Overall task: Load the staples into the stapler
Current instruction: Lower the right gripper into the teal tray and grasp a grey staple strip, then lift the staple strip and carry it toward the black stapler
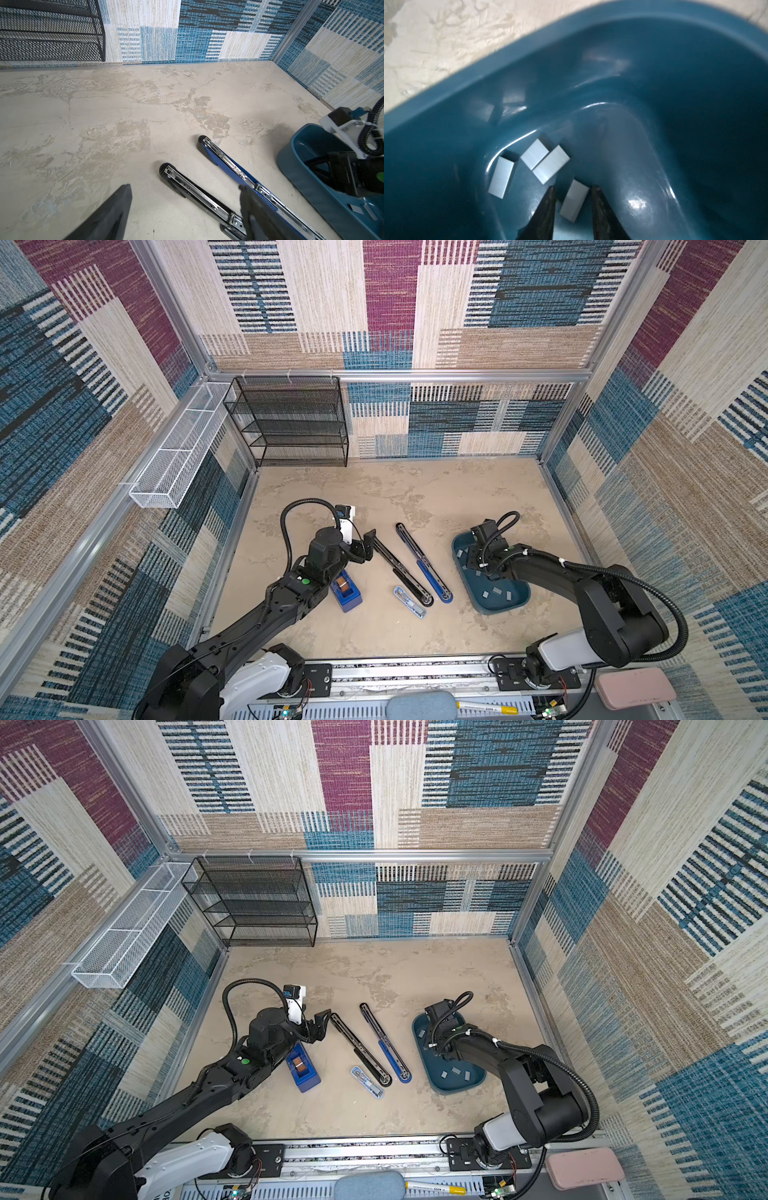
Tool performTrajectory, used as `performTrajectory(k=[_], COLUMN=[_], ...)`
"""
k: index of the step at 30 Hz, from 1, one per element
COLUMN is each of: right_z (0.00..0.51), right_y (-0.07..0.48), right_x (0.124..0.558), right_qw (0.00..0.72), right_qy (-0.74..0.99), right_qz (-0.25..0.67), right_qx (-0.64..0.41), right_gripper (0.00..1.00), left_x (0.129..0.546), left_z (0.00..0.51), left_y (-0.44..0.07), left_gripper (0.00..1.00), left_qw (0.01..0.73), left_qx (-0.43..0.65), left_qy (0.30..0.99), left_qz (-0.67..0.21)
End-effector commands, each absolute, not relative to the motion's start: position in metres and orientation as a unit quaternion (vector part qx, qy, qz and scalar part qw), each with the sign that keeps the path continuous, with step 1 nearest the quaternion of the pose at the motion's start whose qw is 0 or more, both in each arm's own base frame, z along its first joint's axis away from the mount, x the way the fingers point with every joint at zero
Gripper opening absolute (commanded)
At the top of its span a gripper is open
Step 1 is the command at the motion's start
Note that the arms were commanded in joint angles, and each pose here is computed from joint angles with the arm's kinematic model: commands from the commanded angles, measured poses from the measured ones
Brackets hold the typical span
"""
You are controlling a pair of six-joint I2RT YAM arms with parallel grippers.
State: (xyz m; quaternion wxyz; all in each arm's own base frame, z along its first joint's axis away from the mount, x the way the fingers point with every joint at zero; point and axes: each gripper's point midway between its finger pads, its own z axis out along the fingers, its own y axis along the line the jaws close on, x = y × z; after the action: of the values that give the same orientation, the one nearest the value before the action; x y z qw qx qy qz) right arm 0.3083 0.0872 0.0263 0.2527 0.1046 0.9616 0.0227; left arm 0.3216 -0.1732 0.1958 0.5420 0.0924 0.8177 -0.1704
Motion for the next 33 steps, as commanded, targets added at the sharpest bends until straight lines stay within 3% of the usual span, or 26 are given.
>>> performTrajectory(k=[1, 6, 15, 33], right_z=[0.0256, 0.0249, 0.0210, 0.0278], right_y=[0.0875, 0.0888, 0.0895, 0.0903], right_x=[0.3084, 0.3100, 0.3139, 0.3091], right_qw=[0.249, 0.248, 0.244, 0.251], right_qy=[0.962, 0.962, 0.964, 0.962], right_qz=[0.024, 0.025, 0.020, 0.031], right_qx=[0.112, 0.110, 0.107, 0.104], right_gripper=[0.29, 0.22, 0.28, 0.15], left_x=[0.3237, 0.3238, 0.3242, 0.3244], left_z=[0.2052, 0.2048, 0.2040, 0.2043], left_y=[-0.1730, -0.1732, -0.1728, -0.1730], left_gripper=[0.85, 0.85, 0.85, 0.85], left_qw=[0.554, 0.553, 0.553, 0.553], left_qx=[0.079, 0.080, 0.080, 0.079], left_qy=[0.809, 0.809, 0.810, 0.810], left_qz=[-0.180, -0.180, -0.177, -0.178])
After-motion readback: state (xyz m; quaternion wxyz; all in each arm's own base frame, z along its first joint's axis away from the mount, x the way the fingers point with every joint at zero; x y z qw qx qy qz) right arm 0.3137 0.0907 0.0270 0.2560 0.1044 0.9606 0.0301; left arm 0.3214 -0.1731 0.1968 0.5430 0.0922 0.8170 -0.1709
